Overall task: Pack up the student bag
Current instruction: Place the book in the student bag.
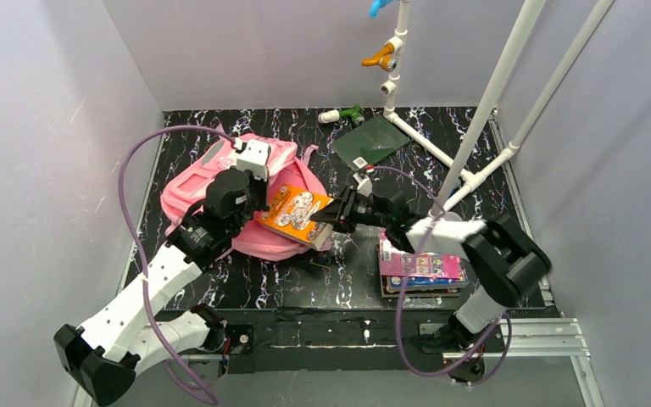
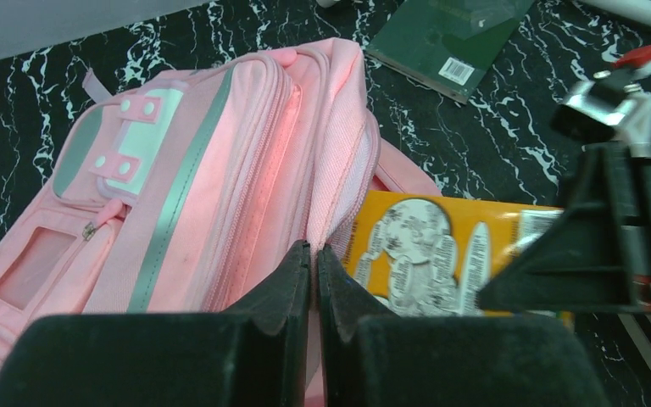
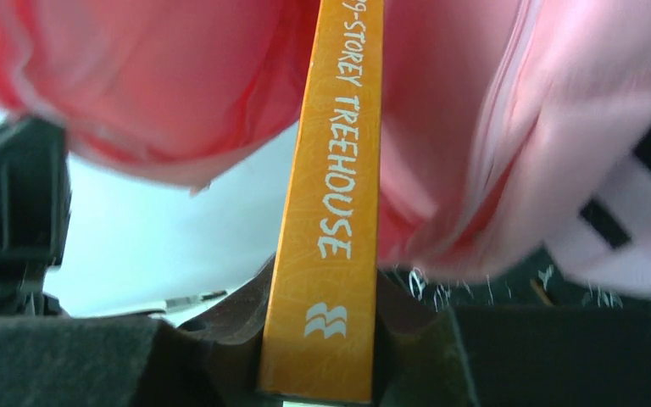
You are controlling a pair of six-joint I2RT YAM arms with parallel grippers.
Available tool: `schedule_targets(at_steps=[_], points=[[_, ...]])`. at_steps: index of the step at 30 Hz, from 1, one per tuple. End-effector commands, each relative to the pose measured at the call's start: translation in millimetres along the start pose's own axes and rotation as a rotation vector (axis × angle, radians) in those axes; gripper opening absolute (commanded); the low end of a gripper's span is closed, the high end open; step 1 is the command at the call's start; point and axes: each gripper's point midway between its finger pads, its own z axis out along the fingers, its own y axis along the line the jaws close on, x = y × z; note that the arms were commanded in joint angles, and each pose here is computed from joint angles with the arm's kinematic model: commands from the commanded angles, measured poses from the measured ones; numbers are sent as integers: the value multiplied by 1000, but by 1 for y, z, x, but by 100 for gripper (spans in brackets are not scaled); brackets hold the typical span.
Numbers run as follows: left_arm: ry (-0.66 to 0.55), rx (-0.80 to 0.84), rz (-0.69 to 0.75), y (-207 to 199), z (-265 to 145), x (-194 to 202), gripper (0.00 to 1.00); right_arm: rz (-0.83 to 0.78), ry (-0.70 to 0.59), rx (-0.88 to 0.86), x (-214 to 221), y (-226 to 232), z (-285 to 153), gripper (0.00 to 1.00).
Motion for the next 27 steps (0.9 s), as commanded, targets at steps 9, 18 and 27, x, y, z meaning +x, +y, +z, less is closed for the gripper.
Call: schedule_targets(at_steps=[9, 18, 27], points=[[-237, 43, -52, 5, -37, -66, 0, 46, -51, -565, -31, 116, 82, 1], [-236, 129, -13, -9, -40, -71, 0, 51, -132, -404, -61, 66, 167, 1], [-212, 182, 26, -18, -40, -64, 0, -58, -219, -271, -73, 45, 206, 14]])
